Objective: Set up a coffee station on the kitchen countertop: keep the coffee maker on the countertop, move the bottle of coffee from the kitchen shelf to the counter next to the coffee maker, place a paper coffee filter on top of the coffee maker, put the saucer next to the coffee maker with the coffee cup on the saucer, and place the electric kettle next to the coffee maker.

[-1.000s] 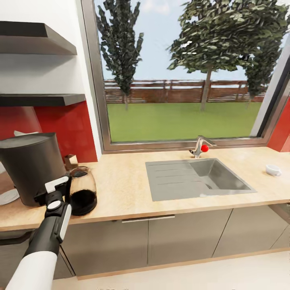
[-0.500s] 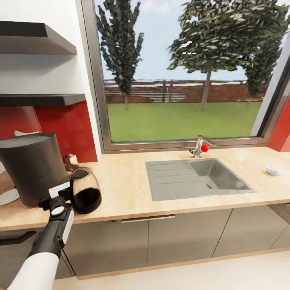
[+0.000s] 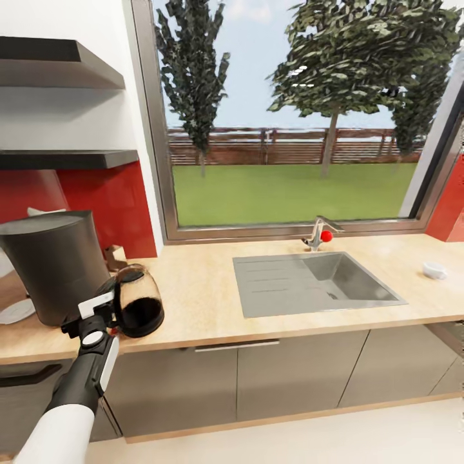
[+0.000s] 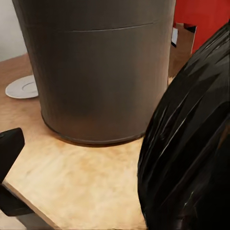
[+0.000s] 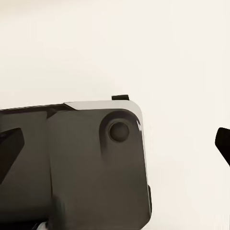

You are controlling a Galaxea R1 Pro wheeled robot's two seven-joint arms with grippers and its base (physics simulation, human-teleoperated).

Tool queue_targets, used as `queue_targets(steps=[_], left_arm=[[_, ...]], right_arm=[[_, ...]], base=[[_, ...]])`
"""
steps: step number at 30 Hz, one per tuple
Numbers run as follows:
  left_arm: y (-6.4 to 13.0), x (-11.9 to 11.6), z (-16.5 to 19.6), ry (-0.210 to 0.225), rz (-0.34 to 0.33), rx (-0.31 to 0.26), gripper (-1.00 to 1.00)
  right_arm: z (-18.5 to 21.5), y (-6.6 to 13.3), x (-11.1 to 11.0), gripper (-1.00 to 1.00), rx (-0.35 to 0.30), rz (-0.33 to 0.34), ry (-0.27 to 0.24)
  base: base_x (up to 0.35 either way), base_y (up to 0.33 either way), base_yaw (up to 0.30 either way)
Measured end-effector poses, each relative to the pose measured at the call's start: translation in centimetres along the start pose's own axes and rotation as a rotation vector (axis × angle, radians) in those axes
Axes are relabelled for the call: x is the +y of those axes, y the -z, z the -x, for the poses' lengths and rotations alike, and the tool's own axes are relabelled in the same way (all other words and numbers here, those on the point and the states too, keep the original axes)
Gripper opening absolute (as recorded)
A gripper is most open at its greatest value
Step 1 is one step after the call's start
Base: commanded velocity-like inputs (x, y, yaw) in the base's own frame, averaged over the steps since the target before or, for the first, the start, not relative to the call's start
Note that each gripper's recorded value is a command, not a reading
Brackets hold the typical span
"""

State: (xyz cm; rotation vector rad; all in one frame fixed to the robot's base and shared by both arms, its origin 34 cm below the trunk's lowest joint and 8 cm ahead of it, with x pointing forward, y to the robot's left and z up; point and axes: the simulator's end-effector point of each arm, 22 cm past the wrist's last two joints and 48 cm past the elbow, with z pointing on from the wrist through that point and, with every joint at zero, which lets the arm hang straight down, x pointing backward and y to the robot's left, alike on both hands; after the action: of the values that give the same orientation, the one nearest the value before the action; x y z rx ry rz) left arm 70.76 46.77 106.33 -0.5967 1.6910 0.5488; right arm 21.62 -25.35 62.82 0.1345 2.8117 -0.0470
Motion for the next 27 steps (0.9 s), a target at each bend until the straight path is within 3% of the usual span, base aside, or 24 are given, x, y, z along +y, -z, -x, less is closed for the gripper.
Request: queue_targets(steps=[10, 21, 27], left_arm=[[0.1, 0.0, 0.0, 0.0, -0.001, -0.001, 1.0], [0.4, 0.5, -1.5, -0.014, 0.001, 0.019, 1.0], [0.5, 0.3, -1.6, -0.013, -0.008, 0.02, 1.0]], right_arm=[[0.0, 0.0, 0.0, 1.0, -0.001, 0.0, 0.0], [0.0, 0.0, 0.0, 1.0, 0.0, 0.0, 0.0], [0.0, 0.0, 0.0, 1.0, -0.001, 0.0, 0.0]], base=[[-0.026, 0.0, 0.0], [-0.283, -0.062, 0.0], [-0.053, -0.005, 0.0]])
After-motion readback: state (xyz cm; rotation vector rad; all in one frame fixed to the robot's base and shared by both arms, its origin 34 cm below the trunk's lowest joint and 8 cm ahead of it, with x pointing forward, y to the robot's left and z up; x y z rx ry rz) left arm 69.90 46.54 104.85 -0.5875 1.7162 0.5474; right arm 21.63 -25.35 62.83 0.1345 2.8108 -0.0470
